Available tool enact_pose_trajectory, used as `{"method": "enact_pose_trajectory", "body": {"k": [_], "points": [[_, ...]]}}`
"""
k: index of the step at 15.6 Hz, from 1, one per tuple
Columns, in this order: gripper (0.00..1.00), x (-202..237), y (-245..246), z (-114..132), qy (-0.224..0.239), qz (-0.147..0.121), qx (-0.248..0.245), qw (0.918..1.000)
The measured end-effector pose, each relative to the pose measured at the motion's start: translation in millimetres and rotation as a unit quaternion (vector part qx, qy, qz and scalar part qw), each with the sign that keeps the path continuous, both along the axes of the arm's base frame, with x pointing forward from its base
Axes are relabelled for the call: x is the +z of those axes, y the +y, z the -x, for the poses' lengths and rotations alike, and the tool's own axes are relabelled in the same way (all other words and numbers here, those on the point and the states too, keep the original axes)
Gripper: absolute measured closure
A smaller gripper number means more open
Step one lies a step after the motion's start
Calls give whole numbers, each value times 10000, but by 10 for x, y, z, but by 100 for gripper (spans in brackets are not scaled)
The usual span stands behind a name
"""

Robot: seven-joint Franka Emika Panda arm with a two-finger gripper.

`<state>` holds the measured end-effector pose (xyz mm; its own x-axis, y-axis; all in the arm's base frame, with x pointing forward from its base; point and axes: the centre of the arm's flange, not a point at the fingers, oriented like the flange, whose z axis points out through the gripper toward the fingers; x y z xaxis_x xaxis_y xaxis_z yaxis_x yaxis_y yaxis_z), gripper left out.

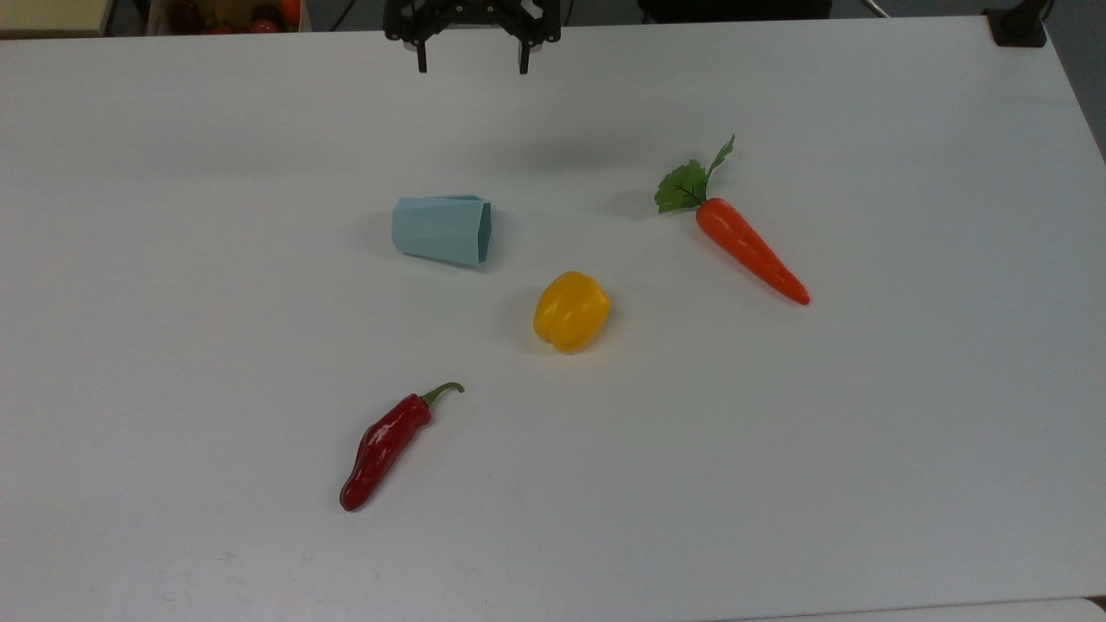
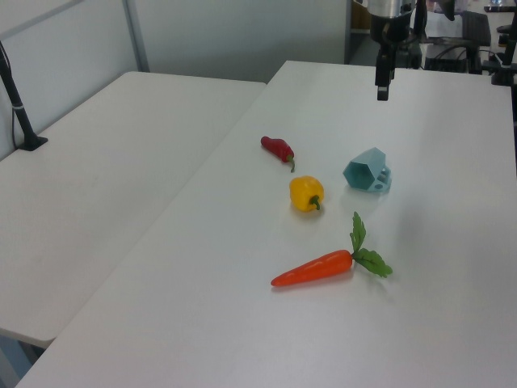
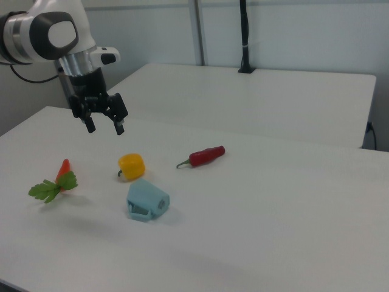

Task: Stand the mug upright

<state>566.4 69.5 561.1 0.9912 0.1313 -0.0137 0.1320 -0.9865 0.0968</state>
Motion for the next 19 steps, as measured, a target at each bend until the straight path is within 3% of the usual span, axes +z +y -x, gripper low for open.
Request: {"method": "enact_pose_trajectory", "body": {"k": [13, 15, 19], "points": [[0, -261, 78, -20, 232, 89, -80, 9997], [0, -438, 167, -63, 321, 364, -111, 9988], [0, -970, 464, -160, 419, 1242, -362, 9907]]}}
